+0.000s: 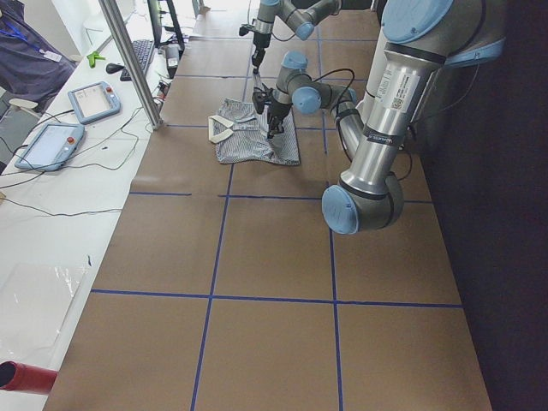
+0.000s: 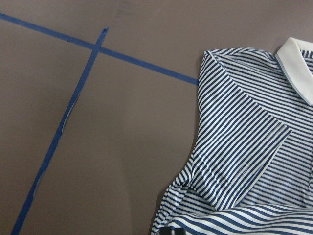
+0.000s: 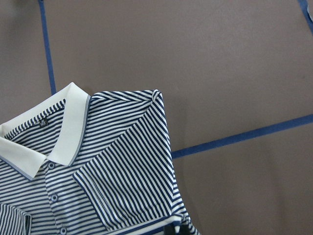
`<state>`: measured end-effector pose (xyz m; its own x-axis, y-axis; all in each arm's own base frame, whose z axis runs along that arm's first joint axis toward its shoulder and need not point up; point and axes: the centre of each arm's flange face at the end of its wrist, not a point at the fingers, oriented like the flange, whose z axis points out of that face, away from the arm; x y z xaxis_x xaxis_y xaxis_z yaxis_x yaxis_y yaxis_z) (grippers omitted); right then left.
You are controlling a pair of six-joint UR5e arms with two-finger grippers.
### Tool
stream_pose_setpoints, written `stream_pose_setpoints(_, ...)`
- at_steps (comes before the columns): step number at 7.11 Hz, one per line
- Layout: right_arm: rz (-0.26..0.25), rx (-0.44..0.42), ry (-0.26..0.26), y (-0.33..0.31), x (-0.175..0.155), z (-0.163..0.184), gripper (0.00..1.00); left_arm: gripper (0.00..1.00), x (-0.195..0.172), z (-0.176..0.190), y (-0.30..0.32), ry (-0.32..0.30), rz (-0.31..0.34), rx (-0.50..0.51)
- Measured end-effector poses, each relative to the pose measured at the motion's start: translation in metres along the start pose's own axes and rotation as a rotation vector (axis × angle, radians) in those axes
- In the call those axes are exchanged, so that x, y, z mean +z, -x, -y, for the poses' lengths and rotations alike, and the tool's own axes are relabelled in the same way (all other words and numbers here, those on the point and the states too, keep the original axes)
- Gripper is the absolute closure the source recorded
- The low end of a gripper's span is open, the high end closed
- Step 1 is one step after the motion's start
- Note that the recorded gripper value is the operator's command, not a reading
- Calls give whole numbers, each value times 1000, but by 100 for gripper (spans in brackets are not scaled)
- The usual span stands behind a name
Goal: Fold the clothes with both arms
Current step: 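Lift the hem with both grippers and fold it toward the collar, then lower the hem near the collar and open both grippers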
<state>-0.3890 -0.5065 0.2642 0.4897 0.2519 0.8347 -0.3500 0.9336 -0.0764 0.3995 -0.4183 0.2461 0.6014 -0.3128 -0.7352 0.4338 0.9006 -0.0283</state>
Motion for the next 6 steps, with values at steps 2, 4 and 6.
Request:
stream_pose_setpoints(2,17,2,-17,4,33,26,100,100,33,31,-8,-33,-19,-3)
stream_pose_setpoints(4,31,5,-34,2,67,52,100,100,72,64,-9,-62,-18,-27)
stream_pose_setpoints(6,25,14,-45,3,77,69,100,100,103,90,1,-85,-15,-49)
